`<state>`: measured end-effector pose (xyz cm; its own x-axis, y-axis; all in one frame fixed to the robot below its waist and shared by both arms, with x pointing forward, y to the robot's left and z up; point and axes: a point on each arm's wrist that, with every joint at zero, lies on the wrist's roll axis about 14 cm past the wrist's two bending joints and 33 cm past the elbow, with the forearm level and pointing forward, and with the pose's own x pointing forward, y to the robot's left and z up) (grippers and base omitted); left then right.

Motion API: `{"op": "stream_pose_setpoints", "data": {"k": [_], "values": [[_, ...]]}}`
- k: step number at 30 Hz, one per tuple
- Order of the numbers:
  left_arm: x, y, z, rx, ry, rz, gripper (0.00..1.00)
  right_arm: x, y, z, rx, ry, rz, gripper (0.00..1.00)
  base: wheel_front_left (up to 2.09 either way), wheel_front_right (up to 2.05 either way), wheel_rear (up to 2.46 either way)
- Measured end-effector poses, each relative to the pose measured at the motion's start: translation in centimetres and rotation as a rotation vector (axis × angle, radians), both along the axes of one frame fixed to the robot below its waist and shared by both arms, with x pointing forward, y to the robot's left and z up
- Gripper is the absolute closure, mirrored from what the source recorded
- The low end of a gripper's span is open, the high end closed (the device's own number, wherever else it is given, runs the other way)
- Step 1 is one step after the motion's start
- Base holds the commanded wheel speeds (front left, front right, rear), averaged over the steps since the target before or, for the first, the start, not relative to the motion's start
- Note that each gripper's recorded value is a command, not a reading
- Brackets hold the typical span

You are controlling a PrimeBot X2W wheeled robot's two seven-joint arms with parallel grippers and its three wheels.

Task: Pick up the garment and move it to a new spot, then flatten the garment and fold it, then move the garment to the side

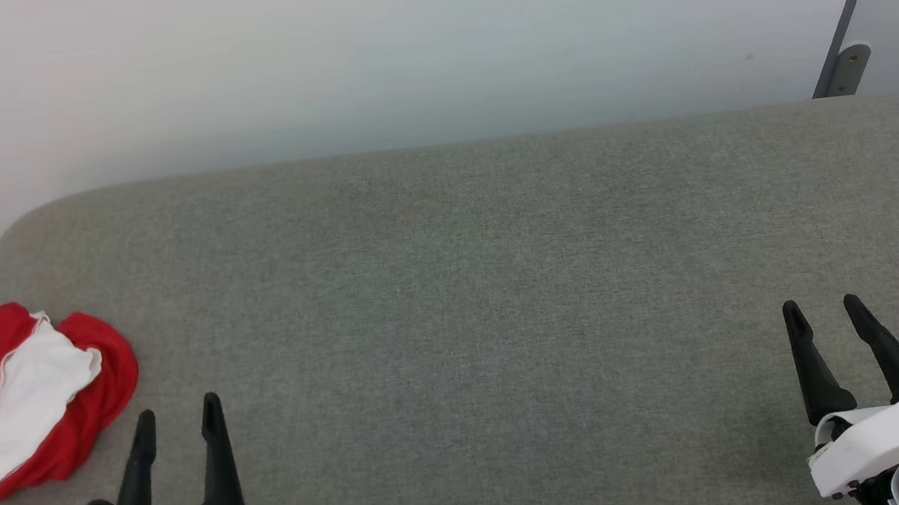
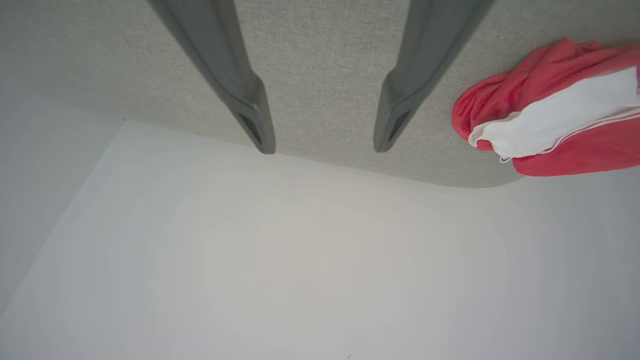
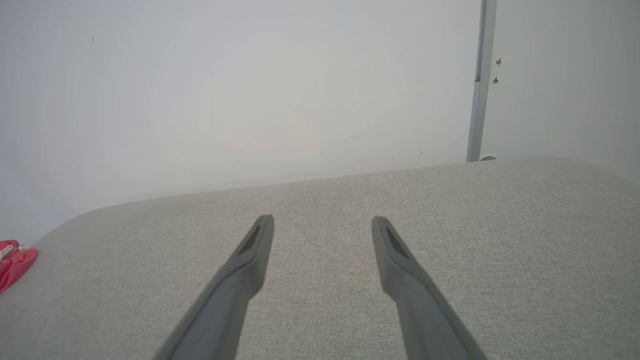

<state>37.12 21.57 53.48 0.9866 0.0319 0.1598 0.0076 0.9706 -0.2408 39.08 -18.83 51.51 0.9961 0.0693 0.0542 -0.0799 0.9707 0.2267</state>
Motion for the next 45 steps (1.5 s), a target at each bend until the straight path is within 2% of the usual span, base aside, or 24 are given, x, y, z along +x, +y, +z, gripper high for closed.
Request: {"op": "stream_pose_setpoints", "data": {"k": [19,34,45], "values": [[-0.2,-0.3,0.7,0.129,-0.032,-0.01,0.0,0.1,0.4,0.7,-0.135,-0.041,0.017,0.0,0.0,0.0,0.0],[-0.4,-0.3,0.2,0.124,-0.019,-0.018,0.0,0.1,0.6,0.9,-0.136,-0.046,0.02,0.0,0.0,0.0,0.0],[-2.7,4.0,-0.4,0.114,0.013,0.117,0.0,0.9,4.9,1.2,-0.121,-0.049,0.155,0.0,0.0,0.0,0.0]]}}
